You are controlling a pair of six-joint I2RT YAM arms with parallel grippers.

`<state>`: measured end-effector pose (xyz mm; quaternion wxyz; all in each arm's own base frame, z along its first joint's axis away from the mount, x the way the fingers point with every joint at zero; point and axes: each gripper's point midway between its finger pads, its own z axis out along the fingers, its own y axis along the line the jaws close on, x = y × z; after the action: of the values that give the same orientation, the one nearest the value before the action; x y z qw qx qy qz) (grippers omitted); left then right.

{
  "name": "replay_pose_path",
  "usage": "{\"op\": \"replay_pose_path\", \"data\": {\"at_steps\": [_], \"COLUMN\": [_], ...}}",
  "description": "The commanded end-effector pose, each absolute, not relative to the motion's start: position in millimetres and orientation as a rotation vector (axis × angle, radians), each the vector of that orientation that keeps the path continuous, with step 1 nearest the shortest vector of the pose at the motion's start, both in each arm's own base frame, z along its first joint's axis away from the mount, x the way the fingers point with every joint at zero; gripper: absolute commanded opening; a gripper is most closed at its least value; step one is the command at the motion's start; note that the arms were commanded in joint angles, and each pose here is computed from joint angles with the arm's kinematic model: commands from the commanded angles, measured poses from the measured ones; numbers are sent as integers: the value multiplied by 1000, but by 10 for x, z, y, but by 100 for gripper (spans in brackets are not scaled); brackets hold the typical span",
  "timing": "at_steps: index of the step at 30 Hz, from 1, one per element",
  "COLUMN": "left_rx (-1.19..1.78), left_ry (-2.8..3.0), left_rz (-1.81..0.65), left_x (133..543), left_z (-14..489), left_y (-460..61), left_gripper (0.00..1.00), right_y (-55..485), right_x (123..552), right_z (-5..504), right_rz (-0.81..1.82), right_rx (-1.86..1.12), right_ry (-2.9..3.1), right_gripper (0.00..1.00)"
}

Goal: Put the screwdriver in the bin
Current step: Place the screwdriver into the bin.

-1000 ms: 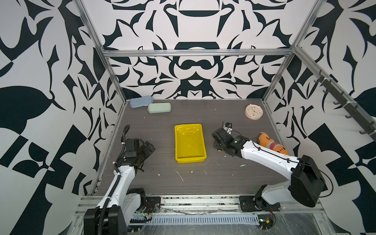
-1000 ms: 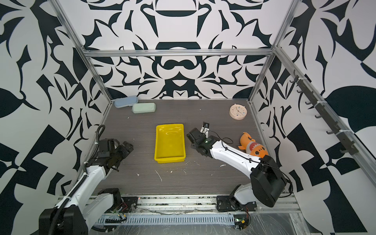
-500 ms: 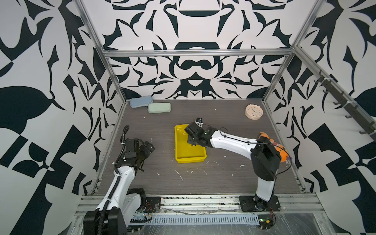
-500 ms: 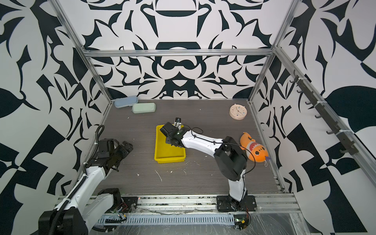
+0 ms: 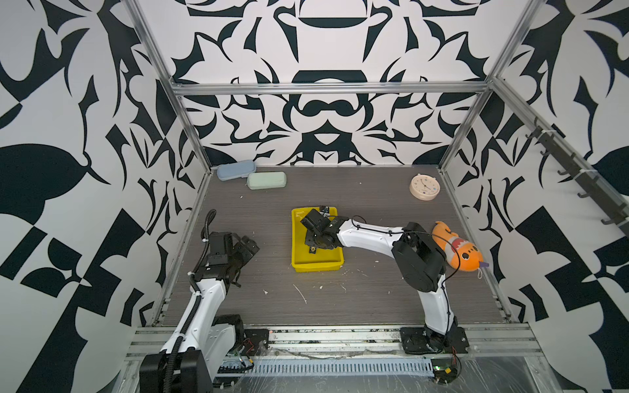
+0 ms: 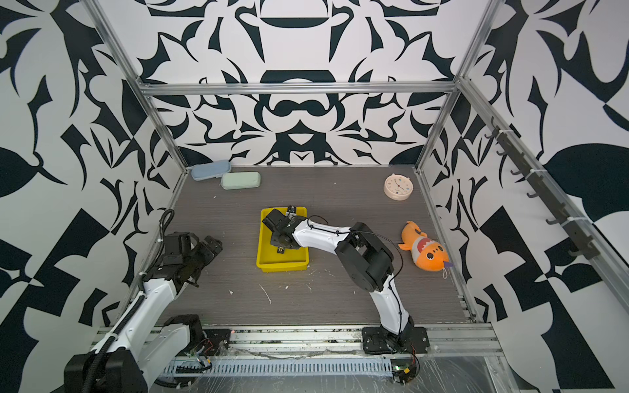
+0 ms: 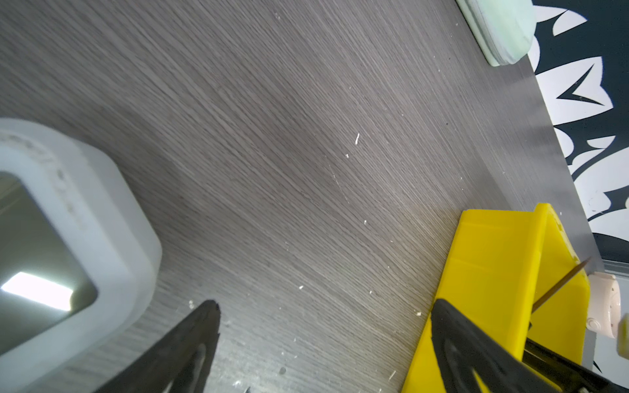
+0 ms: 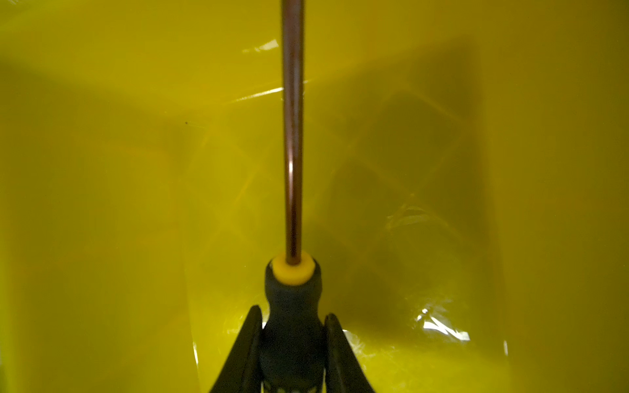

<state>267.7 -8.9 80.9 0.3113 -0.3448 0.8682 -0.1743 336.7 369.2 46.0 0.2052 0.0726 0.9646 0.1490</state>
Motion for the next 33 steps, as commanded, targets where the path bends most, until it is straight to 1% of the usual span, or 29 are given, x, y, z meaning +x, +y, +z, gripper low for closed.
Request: {"op": "replay_pose_path", "data": {"at_steps": [1,5,8,13,17,21,25,28,31,33], "left_rx": [-933,-931,-932,-931,-930,-930,-929,-929,-928,-928], "left_ry": [2307,2300,2295,2296,2298,2298,2299,2299,2299,2297], "left_rz": [-462,-460,-458,-461,-463,-466,-469,-470,-472,-472], "left_x": [2624,2620,2616,2616,2616,2619,2618,2618,2618,2621], "left_z": [740,753,760,759,755,758,755,753,750,755], "left_y": [-93,-86,-81,-87,-90,-94,-99,-98,-102,-100], "left_gripper": [99,99,99,99,99,99,99,99,99,99], "right_y": [3699,3719,3712,3687,3527,3195,2631,2136,1823,1616], "right_x": [3320,3338,3356,3389,3454,3506,3574,3595,3578,3566], "right_z": [401,495,642,1043,1432,1774,2020,2056,2040,2096], "right_rz": [427,438,437,458,388,306,163,121,182,151], "right_rx": [224,203,175,117,57,34,72,172,250,256], "right_ry": [2727,2716,2695,2630,2543,2461,2361,2337,2324,2283], "right_gripper": [19,27,35,47,55,56,56,55,53,53]}}
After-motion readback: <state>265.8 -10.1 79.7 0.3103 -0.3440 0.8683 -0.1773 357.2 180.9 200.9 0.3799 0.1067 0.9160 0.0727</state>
